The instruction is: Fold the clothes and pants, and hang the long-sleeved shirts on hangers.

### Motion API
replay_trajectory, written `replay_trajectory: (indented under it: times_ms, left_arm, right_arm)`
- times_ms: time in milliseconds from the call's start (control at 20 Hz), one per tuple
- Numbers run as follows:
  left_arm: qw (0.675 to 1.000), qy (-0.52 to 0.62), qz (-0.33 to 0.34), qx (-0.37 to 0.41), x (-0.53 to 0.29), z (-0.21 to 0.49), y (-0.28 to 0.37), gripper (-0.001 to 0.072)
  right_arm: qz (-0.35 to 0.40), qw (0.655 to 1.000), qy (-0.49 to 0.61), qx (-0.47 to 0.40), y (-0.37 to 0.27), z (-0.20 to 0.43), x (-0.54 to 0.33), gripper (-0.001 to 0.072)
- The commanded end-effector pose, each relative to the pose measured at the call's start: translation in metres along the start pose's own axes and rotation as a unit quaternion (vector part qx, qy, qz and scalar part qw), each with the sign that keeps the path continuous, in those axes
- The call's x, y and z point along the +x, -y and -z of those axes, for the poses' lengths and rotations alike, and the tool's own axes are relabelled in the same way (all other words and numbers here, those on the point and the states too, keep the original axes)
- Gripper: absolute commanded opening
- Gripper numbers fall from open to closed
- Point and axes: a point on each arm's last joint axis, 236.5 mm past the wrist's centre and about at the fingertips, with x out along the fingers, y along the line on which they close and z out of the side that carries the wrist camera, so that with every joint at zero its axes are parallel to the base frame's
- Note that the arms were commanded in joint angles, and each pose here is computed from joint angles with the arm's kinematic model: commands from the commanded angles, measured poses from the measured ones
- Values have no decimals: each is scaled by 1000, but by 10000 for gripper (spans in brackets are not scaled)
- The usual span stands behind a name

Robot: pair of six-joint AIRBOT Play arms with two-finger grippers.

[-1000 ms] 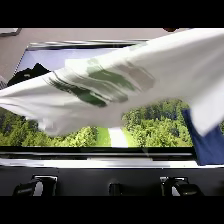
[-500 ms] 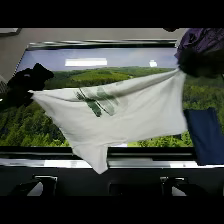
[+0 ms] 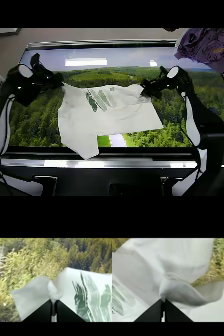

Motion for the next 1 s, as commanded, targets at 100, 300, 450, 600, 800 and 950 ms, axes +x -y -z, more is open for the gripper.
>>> replay_trajectory:
  times_ms: [100, 300, 450, 600, 800, 950]
  left_arm:
    - [999, -42, -12, -23, 35, 12, -6, 521]
    - [997, -49, -65, 3, -41, 6, -41, 623]
    - [994, -55, -83, 54, -107, 9, -60, 622]
    - [994, -60, -89, 37, -152, 19, -71, 621]
    - [991, -89, -95, 22, -163, 62, -81, 611]
    - [988, -113, -101, -5, -154, 118, -96, 611]
  right_arm:
    - [-50, 998, -4, 40, -11, -7, 20, 297]
    - [-90, 993, 14, -68, -14, -18, -67, 361]
    - [-37, 991, 25, -123, 50, -18, -146, 359]
    - [-51, 996, 53, -47, 113, -10, -191, 360]
    - [-62, 994, -20, 83, 186, 61, -162, 387]
    - [-74, 991, -65, 95, 193, 97, -125, 410]
